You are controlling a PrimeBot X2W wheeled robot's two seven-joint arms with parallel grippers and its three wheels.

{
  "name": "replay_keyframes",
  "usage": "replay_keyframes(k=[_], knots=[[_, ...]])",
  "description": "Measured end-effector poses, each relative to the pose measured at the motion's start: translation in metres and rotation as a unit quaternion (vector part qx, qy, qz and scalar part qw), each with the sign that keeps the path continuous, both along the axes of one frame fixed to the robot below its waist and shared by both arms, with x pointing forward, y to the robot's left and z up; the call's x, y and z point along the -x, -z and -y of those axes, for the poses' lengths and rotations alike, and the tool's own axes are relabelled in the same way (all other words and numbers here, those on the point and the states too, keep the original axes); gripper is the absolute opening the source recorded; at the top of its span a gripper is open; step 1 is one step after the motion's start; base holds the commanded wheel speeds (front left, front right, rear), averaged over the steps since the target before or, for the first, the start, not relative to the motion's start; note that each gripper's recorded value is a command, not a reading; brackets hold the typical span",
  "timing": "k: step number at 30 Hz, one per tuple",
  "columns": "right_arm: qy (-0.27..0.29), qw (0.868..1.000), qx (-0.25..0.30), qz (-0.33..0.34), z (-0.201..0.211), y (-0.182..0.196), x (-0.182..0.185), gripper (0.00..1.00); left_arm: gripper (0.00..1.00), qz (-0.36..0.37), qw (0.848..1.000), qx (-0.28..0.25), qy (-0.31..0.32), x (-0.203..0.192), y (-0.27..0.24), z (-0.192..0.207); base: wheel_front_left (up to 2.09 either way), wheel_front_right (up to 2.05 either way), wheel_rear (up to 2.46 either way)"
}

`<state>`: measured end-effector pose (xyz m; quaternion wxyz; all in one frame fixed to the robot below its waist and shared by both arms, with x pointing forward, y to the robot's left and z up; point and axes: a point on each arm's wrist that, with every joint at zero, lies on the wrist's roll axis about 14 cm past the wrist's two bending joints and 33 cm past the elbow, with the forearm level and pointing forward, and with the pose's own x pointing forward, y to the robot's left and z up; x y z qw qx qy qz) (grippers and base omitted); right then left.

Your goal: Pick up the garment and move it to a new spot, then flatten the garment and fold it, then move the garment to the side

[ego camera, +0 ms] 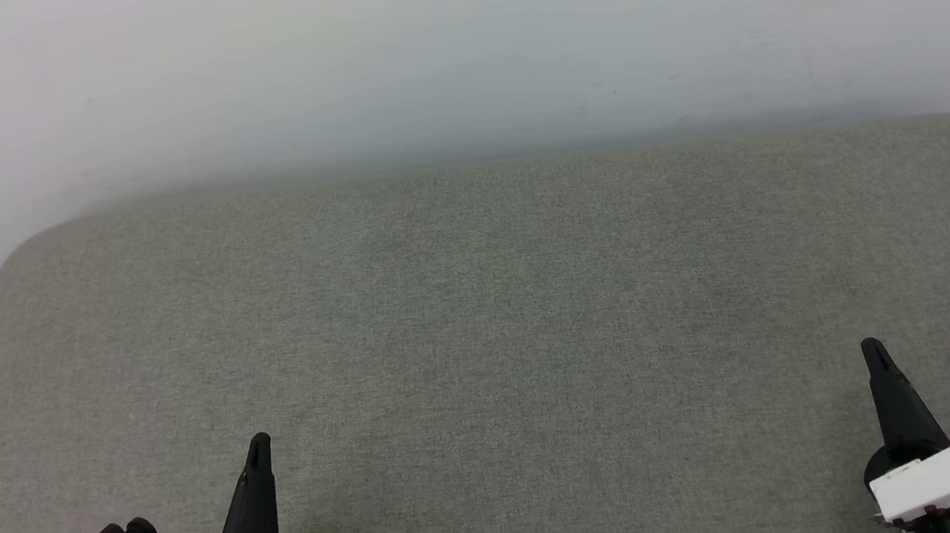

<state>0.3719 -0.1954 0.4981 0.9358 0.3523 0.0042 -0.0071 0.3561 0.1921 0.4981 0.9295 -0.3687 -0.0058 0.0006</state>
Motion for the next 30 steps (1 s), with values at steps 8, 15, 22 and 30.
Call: replay_keyframes(k=[8,15,22,30], knots=[[0.003,0.999,-0.053,-0.004,0.001,0.0,-0.002,0.0,0.0,-0.007,0.999,0.05,-0.004,-0.003,0.001,-0.003,0.0,0.0,0.0],[0.005,0.995,-0.096,-0.007,0.002,0.001,-0.004,0.0,0.0,-0.008,0.996,0.091,-0.006,-0.007,0.0,-0.004,0.0,0.0,0.0],[0.005,0.991,-0.135,-0.006,0.002,-0.001,-0.006,0.0,0.0,-0.013,0.992,0.129,-0.009,-0.009,0.002,-0.006,0.0,0.0,0.0],[0.006,0.984,-0.177,-0.007,0.003,0.0,-0.008,0.0,0.0,-0.015,0.985,0.17,-0.01,-0.012,0.001,-0.006,0.0,0.0,0.0]])
